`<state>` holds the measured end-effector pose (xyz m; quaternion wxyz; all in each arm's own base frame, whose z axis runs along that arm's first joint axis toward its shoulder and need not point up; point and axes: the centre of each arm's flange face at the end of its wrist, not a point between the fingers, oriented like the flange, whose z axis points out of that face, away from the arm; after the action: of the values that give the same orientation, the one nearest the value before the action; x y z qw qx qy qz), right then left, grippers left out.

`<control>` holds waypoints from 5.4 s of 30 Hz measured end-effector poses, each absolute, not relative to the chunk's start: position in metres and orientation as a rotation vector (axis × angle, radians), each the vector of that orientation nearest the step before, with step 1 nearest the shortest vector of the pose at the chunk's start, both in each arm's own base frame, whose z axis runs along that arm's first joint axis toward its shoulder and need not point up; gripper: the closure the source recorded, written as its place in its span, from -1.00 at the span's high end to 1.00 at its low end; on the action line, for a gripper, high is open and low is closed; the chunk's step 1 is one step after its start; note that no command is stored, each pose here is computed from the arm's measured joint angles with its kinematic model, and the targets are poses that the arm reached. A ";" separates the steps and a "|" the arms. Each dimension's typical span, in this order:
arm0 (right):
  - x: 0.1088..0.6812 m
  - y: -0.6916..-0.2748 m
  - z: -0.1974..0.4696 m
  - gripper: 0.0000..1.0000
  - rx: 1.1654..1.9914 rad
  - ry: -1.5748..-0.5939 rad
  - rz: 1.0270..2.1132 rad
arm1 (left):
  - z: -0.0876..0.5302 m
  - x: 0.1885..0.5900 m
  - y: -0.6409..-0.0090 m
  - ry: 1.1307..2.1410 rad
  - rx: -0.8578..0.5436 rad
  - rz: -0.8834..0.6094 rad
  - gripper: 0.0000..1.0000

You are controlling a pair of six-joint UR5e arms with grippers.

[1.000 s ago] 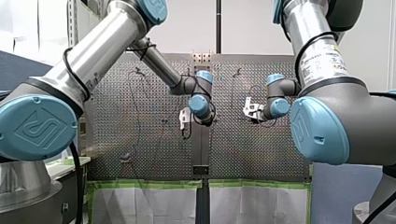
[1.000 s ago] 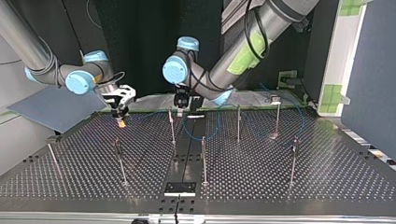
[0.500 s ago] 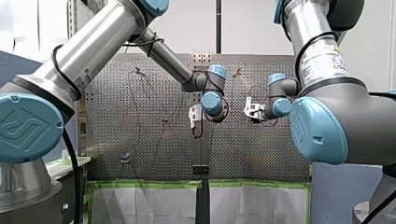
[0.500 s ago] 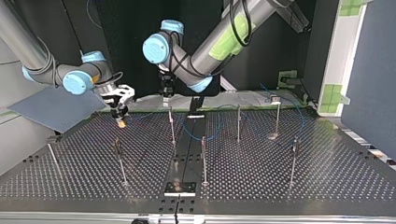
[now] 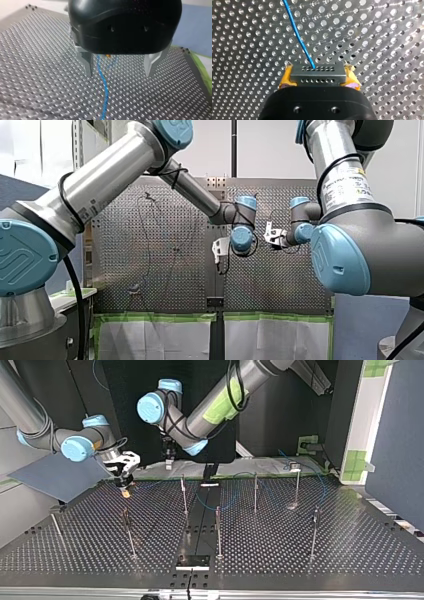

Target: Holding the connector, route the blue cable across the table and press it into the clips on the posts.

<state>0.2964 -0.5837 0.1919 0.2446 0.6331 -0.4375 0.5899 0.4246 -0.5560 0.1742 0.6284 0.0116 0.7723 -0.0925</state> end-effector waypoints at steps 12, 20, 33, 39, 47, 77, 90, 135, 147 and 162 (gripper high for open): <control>0.296 -0.584 0.193 -1.00 1.738 -1.187 1.624 | 0.135 0.448 -0.571 1.810 0.020 -0.172 1.00; 0.295 -0.584 0.193 -1.00 1.739 -1.186 1.626 | 0.147 0.451 -0.592 1.771 -0.014 -0.194 1.00; 0.294 -0.585 0.193 -1.00 1.737 -1.185 1.625 | 0.181 0.479 -0.608 1.679 -0.088 -0.234 1.00; 0.294 -0.585 0.193 -1.00 1.739 -1.182 1.627 | 0.166 0.495 -0.608 1.698 -0.087 -0.208 1.00; 0.293 -0.585 0.193 -1.00 1.740 -1.182 1.630 | 0.140 0.513 -0.606 1.717 -0.108 -0.148 1.00; 0.296 -0.582 0.216 -1.00 1.743 -1.138 1.679 | 0.150 0.510 -0.616 1.697 -0.150 -0.149 -1.00; 0.299 -0.576 0.232 -1.00 1.743 -1.126 1.694 | 0.206 0.495 -0.610 1.667 -0.261 -0.155 -1.00; 0.284 -0.518 0.437 -1.00 1.555 -1.021 1.846 | 0.342 0.462 -0.612 1.551 -0.278 -0.279 -1.00; 0.285 -0.520 0.432 -1.00 1.560 -1.030 1.841 | 0.359 0.486 -0.595 1.503 -0.329 -0.304 -1.00; 0.282 -0.531 0.418 -1.00 1.562 -1.045 1.829 | 0.376 0.525 -0.586 1.420 -0.273 -0.372 -1.00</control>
<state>0.2818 -0.5310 0.4180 0.2570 0.5757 -0.3850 0.6740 0.5248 -0.5860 0.3759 0.7340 -0.1241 0.6458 -0.1694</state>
